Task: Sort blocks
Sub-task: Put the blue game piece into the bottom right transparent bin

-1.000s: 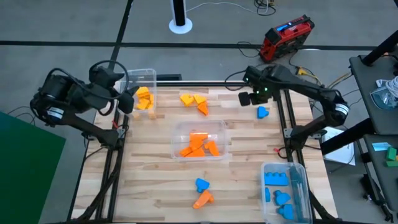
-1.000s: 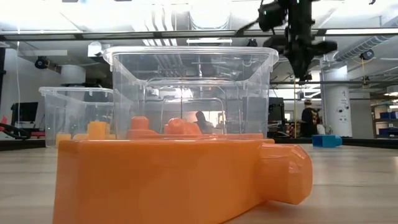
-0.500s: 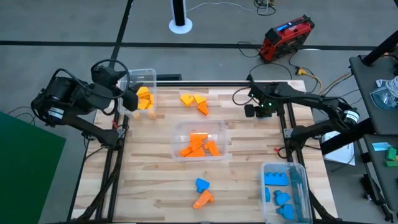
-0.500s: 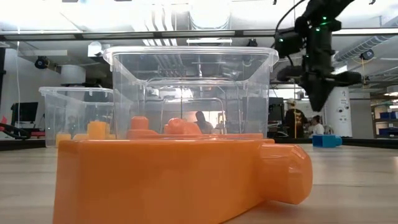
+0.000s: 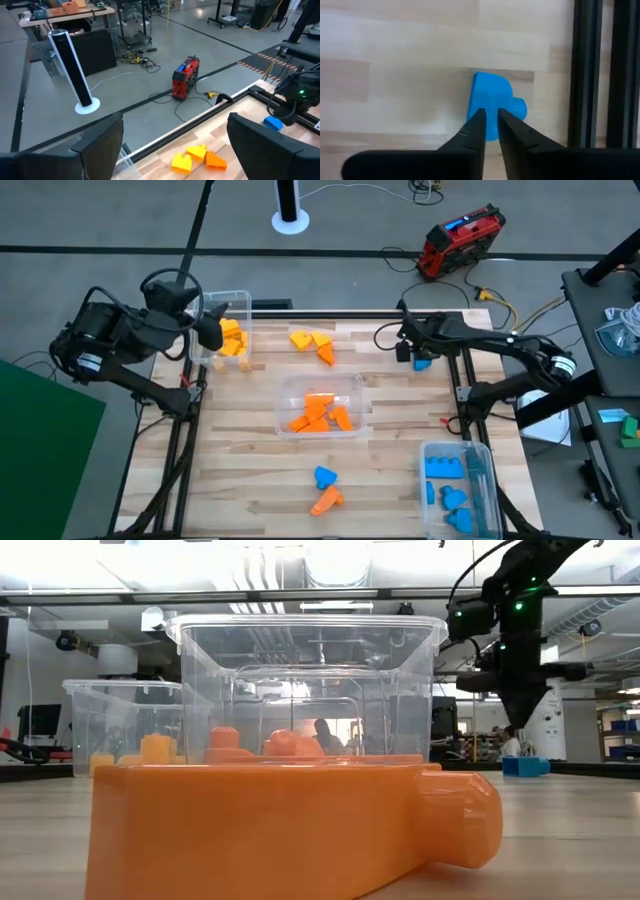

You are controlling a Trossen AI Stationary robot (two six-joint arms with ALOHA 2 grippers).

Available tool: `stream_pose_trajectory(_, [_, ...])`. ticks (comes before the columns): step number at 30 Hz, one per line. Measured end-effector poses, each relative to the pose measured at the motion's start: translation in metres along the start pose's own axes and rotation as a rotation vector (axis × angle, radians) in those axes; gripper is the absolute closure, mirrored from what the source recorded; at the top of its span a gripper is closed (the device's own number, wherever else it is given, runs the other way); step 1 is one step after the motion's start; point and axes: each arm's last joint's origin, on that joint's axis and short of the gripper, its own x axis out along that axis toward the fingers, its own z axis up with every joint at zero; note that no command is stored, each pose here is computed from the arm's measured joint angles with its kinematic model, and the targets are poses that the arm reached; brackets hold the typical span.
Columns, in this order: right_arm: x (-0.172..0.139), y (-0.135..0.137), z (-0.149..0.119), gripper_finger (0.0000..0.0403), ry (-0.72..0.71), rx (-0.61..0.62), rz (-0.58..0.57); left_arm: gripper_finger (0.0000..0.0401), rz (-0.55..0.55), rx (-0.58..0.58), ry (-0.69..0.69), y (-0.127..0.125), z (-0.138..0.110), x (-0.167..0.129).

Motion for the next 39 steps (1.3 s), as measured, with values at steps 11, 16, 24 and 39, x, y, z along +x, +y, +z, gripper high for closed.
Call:
stream_pose_trajectory(11, [0.026,0.012,0.001,0.0222,0.032,-0.041,-0.108,0.0074,0.006,-0.025,-0.01,-0.002,0.002,0.002])
stream_pose_trajectory(16, [0.032,0.016,0.001,0.0133,0.031,-0.044,-0.12,0.0074,0.012,-0.032,-0.012,-0.001,0.003,0.003])
stream_pose_trajectory(24, [0.04,0.021,0.002,0.0042,0.022,-0.033,-0.109,0.0074,0.047,-0.042,-0.012,0.002,0.004,0.007])
stream_pose_trajectory(39, [0.057,0.017,-0.009,0.0035,0.019,-0.011,-0.105,0.0074,0.074,-0.034,-0.012,0.004,0.005,0.009])
